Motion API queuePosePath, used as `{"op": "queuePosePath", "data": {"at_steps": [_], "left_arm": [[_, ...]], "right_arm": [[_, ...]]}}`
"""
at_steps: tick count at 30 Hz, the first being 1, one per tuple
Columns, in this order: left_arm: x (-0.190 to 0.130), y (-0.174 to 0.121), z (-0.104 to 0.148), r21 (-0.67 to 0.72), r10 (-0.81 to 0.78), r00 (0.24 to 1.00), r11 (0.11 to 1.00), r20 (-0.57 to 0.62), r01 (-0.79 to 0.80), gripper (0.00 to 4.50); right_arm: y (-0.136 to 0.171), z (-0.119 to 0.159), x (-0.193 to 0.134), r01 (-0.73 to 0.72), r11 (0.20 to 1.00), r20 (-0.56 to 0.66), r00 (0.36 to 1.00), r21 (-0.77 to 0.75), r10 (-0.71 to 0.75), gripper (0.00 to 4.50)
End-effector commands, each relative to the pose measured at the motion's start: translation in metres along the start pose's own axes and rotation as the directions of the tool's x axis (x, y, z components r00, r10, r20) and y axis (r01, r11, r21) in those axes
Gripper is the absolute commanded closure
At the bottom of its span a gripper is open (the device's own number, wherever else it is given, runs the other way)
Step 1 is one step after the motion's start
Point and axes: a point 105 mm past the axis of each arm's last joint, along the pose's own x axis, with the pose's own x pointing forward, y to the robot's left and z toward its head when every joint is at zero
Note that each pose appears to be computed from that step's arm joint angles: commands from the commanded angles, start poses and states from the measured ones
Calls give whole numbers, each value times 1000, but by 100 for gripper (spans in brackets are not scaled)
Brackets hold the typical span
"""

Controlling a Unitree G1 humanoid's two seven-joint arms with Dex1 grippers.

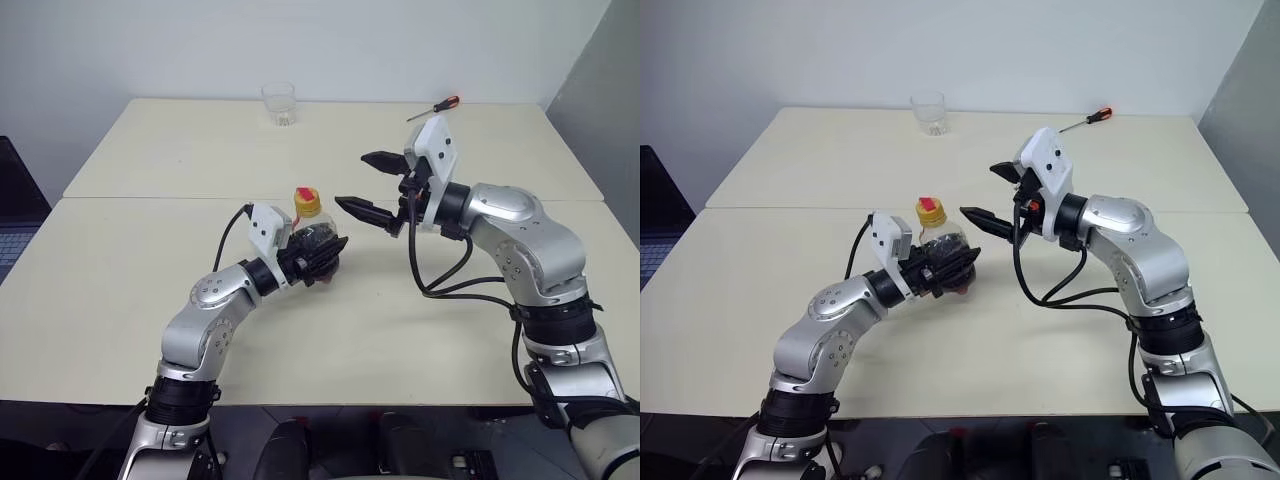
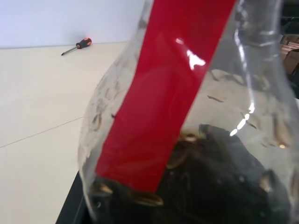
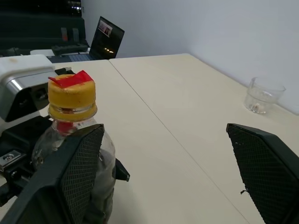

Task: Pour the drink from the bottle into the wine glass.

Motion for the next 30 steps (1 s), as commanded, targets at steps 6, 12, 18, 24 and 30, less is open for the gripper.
{"op": "queuePosePath", "data": {"at_steps": [6,12,18,24,30], "left_arm": [[-2,-2,23,55,-18,997,998,71,14,228],[2,0,25,59,-20,997,998,74,16,228],[5,-1,27,65,-31,997,998,77,26,228],[3,-2,27,66,-34,997,997,75,29,228],[1,-4,25,65,-31,997,998,70,27,228]], "right_arm": [[17,11,-14,-81,996,51,995,25,80,3],[41,14,-2,-151,988,88,985,40,147,3],[50,26,26,-164,986,157,975,34,157,3],[46,37,39,-154,988,200,969,24,146,3],[37,37,42,-127,992,198,973,8,123,3]]}}
